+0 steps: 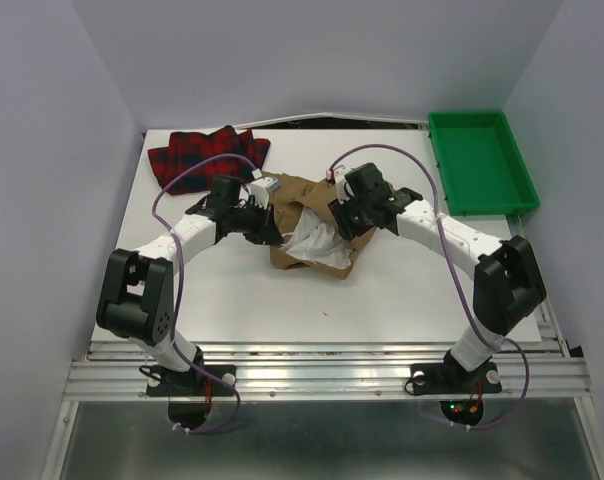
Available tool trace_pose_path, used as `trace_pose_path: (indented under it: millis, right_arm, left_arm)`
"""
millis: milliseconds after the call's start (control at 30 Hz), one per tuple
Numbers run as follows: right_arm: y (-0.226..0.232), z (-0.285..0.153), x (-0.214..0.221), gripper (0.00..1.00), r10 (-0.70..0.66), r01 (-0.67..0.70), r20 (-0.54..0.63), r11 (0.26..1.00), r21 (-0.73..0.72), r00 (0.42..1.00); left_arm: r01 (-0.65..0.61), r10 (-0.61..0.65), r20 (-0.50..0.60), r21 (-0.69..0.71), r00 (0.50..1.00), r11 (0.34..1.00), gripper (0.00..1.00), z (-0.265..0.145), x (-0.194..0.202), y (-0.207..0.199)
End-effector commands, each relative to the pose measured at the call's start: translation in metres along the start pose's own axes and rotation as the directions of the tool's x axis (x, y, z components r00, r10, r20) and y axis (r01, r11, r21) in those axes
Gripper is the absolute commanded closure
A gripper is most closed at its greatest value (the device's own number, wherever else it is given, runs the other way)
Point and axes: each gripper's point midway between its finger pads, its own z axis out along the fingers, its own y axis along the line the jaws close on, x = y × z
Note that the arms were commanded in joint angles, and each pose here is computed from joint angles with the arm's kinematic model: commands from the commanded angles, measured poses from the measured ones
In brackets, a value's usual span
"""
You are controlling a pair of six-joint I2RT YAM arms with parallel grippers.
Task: Fold and stack the skirts
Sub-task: Flatten the skirt out
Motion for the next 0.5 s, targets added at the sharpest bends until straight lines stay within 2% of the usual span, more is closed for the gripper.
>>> trace_pose_path:
  millis: [0,33,67,367,433,467]
  right_arm:
    - [0.006,-0.006,0.004,0.75,0.003,-0.003,-0.002,0.998,-0.056,1.0]
    - [0.004,-0.006,0.007,0.91,0.015,-0.016,-0.01,0.998,-0.057,1.0]
    - [0.006,-0.005,0.009,0.99,0.02,-0.021,-0.016,0.997,-0.07,1.0]
    - [0.016,-0.003,0.011,0.99,0.016,-0.02,-0.032,0.989,-0.149,0.999]
    - [0.021,-0.006,0.011,0.82,0.024,-0.032,-0.047,0.984,-0.175,0.999]
    - [0.022,-0.008,0.009,0.56,0.025,-0.032,-0.042,0.983,-0.179,0.999]
  left_arm:
    - [-0.057,0.057,0.045,-0.001,0.997,0.998,1.0,-0.01,-0.017,-0.007]
    - [-0.058,0.058,0.043,-0.001,0.997,0.998,1.0,-0.01,-0.016,-0.006]
    - [-0.056,0.056,0.039,0.001,0.998,0.998,1.0,-0.009,-0.015,-0.006]
    - [-0.058,0.058,0.038,-0.001,0.998,0.998,1.0,-0.009,-0.016,-0.005]
    - [-0.056,0.056,0.038,-0.002,0.998,0.998,1.0,-0.008,-0.016,-0.005]
    - [-0.052,0.052,0.039,-0.001,0.998,0.999,1.0,-0.009,-0.016,-0.005]
